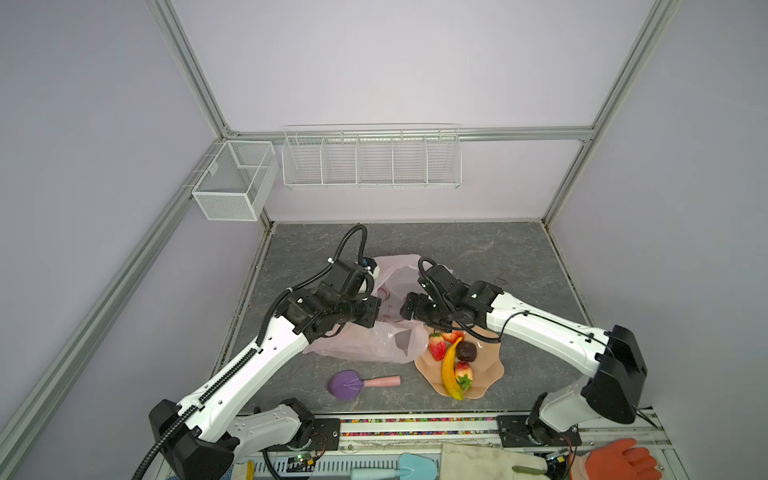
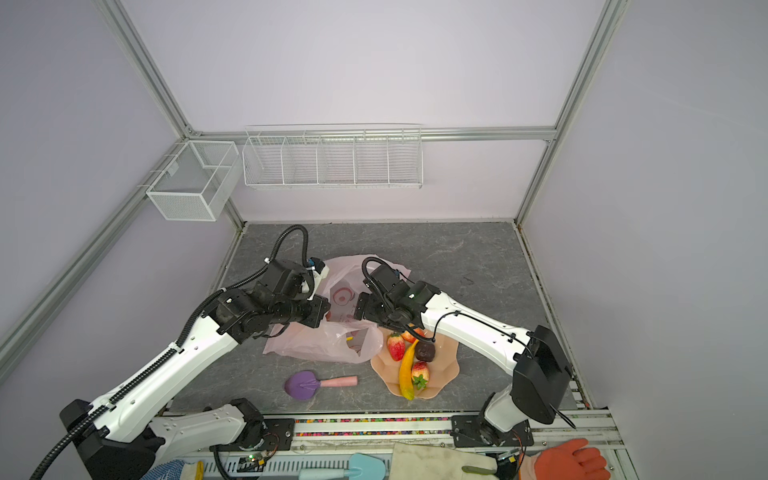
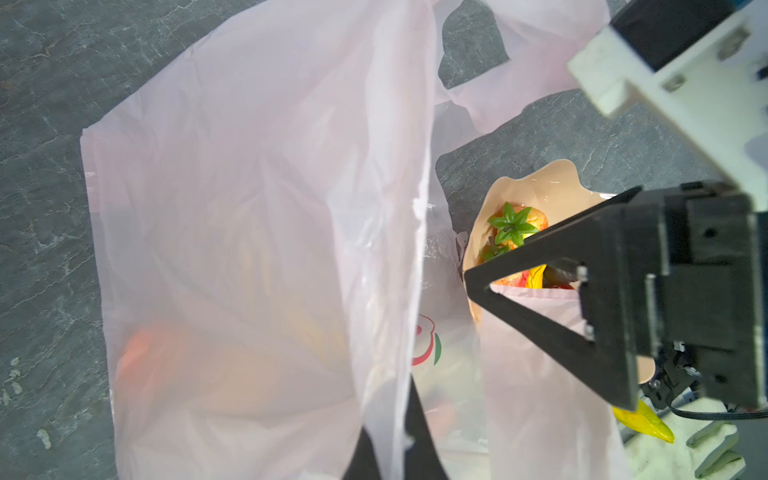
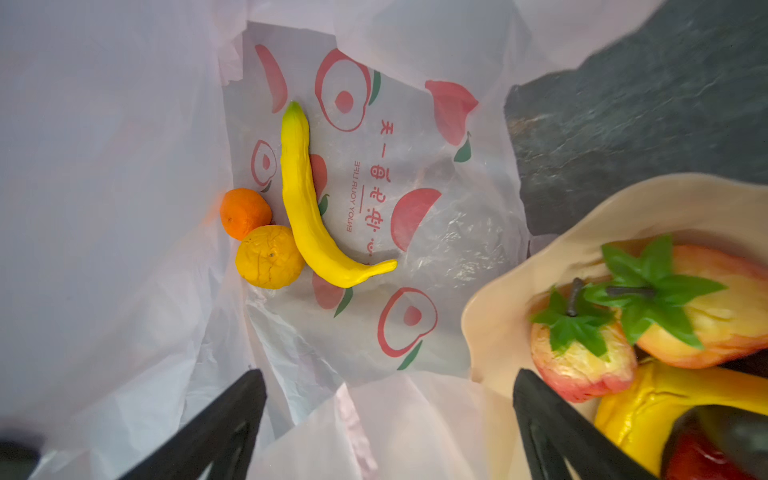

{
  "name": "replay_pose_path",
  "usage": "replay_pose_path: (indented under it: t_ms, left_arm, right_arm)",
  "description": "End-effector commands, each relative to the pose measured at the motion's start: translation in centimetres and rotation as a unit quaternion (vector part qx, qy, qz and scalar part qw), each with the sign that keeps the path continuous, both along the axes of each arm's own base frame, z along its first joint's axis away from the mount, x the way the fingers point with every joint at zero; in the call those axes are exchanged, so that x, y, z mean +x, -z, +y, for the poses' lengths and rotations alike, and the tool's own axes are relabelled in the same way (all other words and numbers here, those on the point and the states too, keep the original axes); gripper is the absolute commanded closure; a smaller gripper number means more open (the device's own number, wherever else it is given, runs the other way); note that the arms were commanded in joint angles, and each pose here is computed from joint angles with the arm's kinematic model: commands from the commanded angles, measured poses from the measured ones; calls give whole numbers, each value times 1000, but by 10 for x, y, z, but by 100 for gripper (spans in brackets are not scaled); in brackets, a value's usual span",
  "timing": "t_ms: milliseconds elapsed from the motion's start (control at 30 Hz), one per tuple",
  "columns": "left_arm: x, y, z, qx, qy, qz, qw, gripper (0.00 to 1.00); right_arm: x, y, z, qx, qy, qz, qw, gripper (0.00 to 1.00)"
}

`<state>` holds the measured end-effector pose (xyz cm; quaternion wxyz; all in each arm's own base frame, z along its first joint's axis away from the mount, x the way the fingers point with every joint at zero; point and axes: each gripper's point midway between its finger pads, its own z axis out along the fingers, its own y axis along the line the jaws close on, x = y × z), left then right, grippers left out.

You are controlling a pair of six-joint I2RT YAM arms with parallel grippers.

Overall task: Place the fruits into the plastic bag
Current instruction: 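Withdraw the right gripper from the bag back over the bowl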

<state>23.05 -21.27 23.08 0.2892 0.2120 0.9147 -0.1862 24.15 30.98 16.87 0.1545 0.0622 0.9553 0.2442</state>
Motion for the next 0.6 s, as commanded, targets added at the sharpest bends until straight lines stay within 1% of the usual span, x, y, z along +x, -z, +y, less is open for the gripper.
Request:
replay_pose_path:
  t_ms: [0, 167, 433, 567]
  left_arm:
    - [-4, 3, 1, 2, 11, 2, 1000, 100]
    - [-4, 4, 1, 3, 13, 2, 1000, 100]
    - [-4, 3, 1, 3, 13, 2, 1000, 100]
    - [-4, 3, 1, 3, 13, 1, 1000, 100]
  right_arm:
    - [1, -8, -22, -42, -9, -30, 999, 5]
    - [-8, -13, -34, -63, -26, -25, 997, 4]
    - [-40, -8, -65, -90, -23, 14, 996, 1]
    - [-55, 2, -75, -94, -24, 32, 995, 7]
